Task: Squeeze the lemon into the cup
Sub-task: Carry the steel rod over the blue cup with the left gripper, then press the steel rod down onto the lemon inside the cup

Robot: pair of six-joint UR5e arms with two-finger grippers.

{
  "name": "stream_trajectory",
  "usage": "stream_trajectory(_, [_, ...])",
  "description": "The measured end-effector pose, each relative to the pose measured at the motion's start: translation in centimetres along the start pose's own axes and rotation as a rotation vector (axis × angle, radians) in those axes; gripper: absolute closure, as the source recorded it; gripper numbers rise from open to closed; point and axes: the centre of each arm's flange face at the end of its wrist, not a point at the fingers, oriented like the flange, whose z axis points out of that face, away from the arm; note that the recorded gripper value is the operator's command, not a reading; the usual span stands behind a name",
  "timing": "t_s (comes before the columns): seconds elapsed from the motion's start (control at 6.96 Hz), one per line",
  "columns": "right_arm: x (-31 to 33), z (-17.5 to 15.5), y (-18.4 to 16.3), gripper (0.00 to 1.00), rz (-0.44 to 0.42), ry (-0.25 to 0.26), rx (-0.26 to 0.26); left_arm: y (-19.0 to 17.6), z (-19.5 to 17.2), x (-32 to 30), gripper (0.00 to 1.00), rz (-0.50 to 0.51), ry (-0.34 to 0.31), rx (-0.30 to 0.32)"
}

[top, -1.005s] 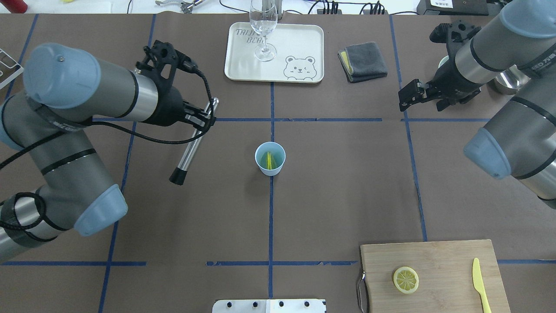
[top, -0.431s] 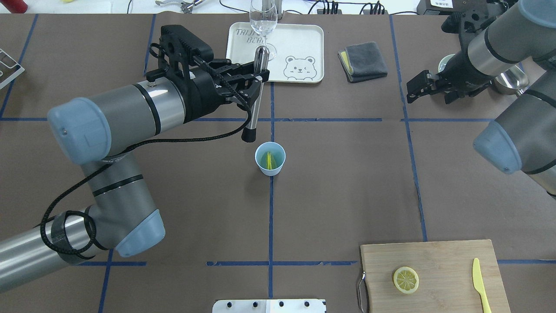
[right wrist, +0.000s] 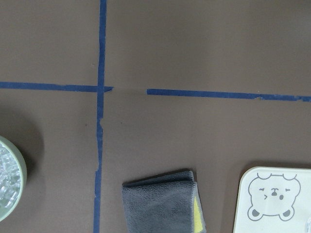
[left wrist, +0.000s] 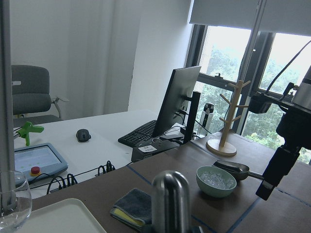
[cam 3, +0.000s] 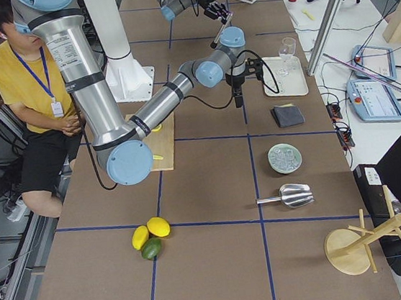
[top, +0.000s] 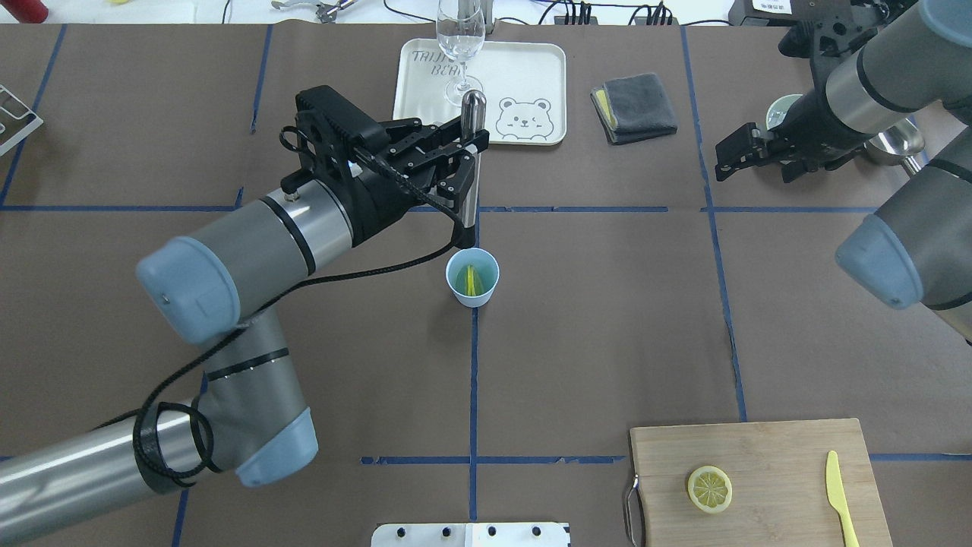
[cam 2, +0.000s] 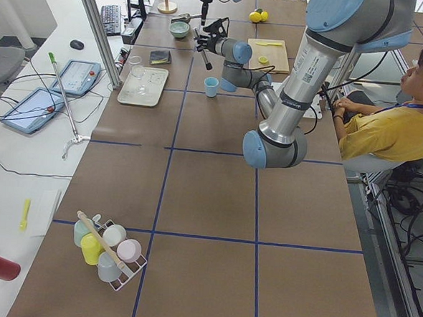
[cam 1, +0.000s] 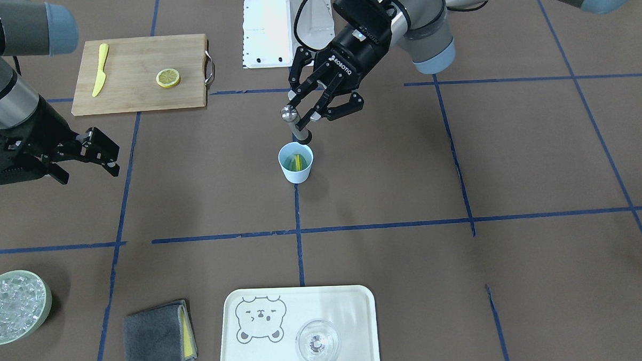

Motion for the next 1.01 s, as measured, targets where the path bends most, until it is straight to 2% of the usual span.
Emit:
stream_trajectory(0.29, [0.5,-0.2,0.7,0.0,0.004,0.002,-0.003,3.9,0.0,1.6,1.0,0.012,-0.065,0.045])
stream_trajectory(1.01, [1.3,0.2,1.1,0.0,0.01,0.009,-0.01,8.3,2.1,1.1,1.0,0.041,-0.101,0.019])
